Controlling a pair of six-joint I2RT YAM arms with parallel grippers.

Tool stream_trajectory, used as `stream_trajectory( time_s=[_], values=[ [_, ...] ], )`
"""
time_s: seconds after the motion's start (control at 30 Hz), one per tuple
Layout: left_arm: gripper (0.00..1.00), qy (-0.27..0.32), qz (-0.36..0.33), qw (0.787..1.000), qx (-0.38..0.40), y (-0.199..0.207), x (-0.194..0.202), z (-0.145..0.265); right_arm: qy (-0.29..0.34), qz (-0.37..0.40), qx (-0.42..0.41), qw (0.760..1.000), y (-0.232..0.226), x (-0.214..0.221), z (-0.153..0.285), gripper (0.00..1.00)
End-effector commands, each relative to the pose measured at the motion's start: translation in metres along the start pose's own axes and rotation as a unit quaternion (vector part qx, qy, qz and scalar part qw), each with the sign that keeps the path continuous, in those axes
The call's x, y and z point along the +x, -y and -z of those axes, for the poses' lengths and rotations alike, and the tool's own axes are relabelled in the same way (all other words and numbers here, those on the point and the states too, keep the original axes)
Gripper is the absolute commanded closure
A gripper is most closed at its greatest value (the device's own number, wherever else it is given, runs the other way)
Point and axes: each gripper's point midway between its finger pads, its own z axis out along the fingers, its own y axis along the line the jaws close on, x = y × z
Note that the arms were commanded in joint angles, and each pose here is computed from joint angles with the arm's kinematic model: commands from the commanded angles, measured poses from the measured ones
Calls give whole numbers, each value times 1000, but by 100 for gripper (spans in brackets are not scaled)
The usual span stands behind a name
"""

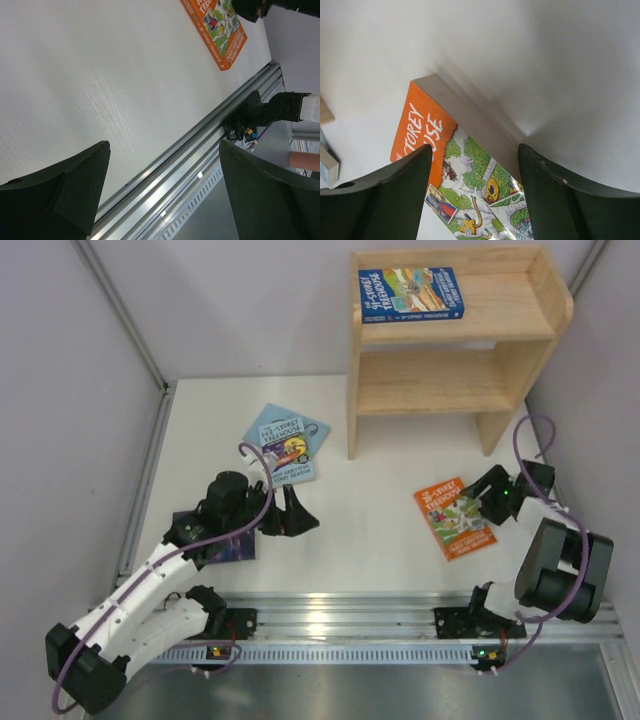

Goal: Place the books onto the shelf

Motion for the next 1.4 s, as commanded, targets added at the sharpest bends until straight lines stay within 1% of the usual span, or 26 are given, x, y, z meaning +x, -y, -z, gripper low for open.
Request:
stream_trajectory(
  time_s=[0.0,0.03,0.07,0.13,0.17,0.23,0.27,0.4,0.53,0.57,0.6,0.63,0.7,0.73,0.77,0.8,0.83,0.87,0.9,1.0,1.07,1.17,1.23,1.27,1.3,1.37],
  values=[
    [6,11,5,1000,28,8,-6,-10,-55,-22,-47,997,-25,58,-1,30],
    [6,4,8,1000,27,7,-4,-13,-62,-18,-52,997,-31,68,-2,31],
    [7,-10,15,1000,22,2,1,-17,-84,-8,-53,995,-39,90,-2,31],
    [8,-20,25,999,23,1,6,-20,-92,5,-55,994,-47,107,-4,31],
    [9,-27,39,999,20,-2,10,-23,-115,10,-60,991,-54,128,-3,31],
    [9,-20,49,998,31,-1,10,-27,-131,22,-72,988,-64,145,-3,31],
    [10,-29,67,997,27,-7,19,-31,-147,36,-77,986,-70,162,0,32],
    [11,-44,99,994,16,-21,36,-42,-161,90,-75,980,-79,188,5,32],
    [12,-58,132,989,21,-31,51,-55,-158,144,-18,977,-60,187,7,31],
    [12,-60,137,988,35,-28,52,-60,-160,151,2,976,-51,188,9,29],
    [12,-55,134,989,42,-26,49,-61,-166,149,10,975,-46,190,10,27],
    [11,-60,134,989,35,-30,52,-67,-154,143,25,977,-43,186,11,23],
    [9,-53,111,992,34,-31,44,-73,-135,132,59,980,-34,178,15,21],
    [8,-62,103,993,20,-38,47,-79,-127,114,71,983,-34,174,17,21],
    [7,-52,69,996,21,-35,32,-83,-117,107,72,985,-41,166,19,19],
    [7,-52,57,997,16,-37,29,-87,-115,104,90,984,-37,165,24,18],
    [7,-55,41,998,15,-37,22,-95,-103,93,90,986,-45,156,28,16],
    [7,-60,35,997,18,-36,20,-100,-100,85,98,987,-45,150,31,16],
    [7,-65,32,997,23,-34,19,-104,-93,87,141,982,-30,145,39,15],
    [8,-90,42,994,41,-34,23,-122,-66,70,163,982,-27,133,54,11],
    [9,-99,44,993,43,-35,27,-127,-75,55,160,983,-19,144,58,10],
    [11,-116,49,992,20,-46,34,-133,-88,34,115,989,-22,159,56,10],
    [12,-120,58,991,-1,-52,39,-130,-77,58,97,991,-26,154,54,10],
    [12,-111,61,992,-20,-58,37,-130,-74,70,95,990,-27,152,53,10],
    [12,-103,64,992,-21,-55,34,-127,-83,96,95,987,-25,153,52,10],
    [15,-99,83,992,-16,-50,39,-124,-96,109,79,986,-33,154,51,12]
  ],
)
